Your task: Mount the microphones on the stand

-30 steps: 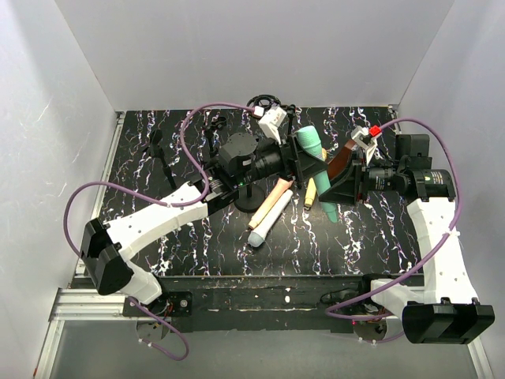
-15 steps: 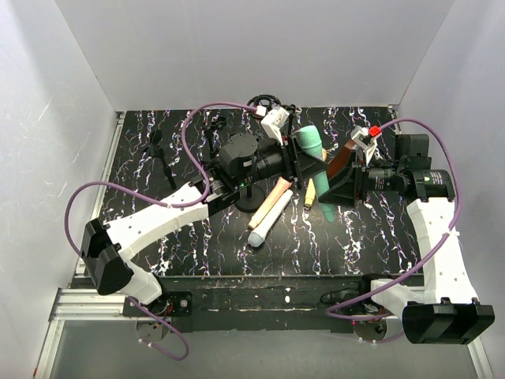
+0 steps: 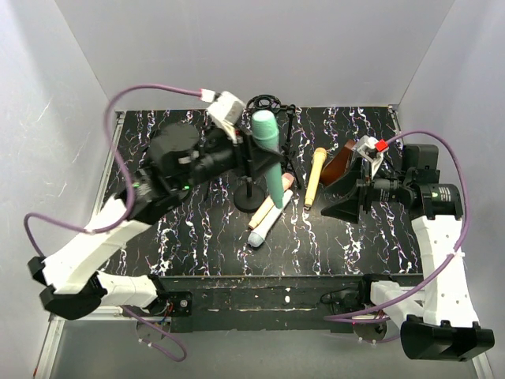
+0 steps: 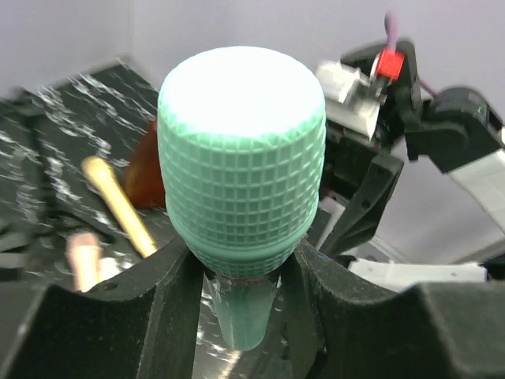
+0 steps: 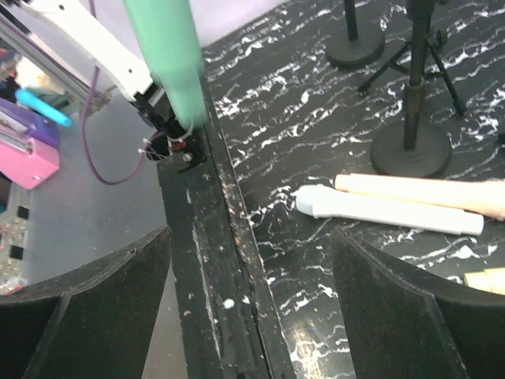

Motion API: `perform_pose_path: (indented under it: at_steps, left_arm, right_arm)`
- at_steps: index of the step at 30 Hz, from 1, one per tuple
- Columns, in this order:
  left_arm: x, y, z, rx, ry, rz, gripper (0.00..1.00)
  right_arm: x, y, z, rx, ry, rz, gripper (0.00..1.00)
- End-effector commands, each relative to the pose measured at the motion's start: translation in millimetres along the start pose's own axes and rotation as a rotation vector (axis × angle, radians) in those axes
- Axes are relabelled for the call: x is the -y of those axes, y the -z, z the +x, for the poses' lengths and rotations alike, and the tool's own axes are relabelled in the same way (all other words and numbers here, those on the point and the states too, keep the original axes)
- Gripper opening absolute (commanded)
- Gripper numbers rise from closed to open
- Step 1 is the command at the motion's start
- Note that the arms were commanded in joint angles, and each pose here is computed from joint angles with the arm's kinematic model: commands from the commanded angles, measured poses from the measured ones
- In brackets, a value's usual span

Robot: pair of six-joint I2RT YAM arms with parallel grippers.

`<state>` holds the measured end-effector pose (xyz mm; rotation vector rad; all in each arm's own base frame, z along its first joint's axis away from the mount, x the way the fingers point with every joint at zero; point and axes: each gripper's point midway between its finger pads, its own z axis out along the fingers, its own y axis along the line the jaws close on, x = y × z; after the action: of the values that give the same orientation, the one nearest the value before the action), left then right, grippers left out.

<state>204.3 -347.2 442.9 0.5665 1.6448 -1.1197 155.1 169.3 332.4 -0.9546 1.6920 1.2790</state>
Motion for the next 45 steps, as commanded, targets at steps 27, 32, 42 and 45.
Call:
perform_pose_path:
  at_steps: [27,32,42,45]
  left_arm:
    - [-208.2,1.1,-165.8,0.121,-0.478,-0.601,0.0]
    - [-228.7,-1.8,-162.5,0.122,-0.454,-0.61,0.0]
    - [-262.3,-9.9,-153.1,0.104,-0.402,-0.592,0.0]
    - [-268.9,-15.6,-145.5,0.087,-0.388,-0.582,0.0]
  right_arm:
    - [76.7,2.4,115.8,-0.003,0.09,0.192,0.88]
    - [75.7,1.9,116.2,-0.001,0.088,0.182,0.88]
    - [75.5,3.3,115.0,0.009,0.084,0.182,0.88]
    - [75.5,3.7,115.1,0.01,0.082,0.183,0.88]
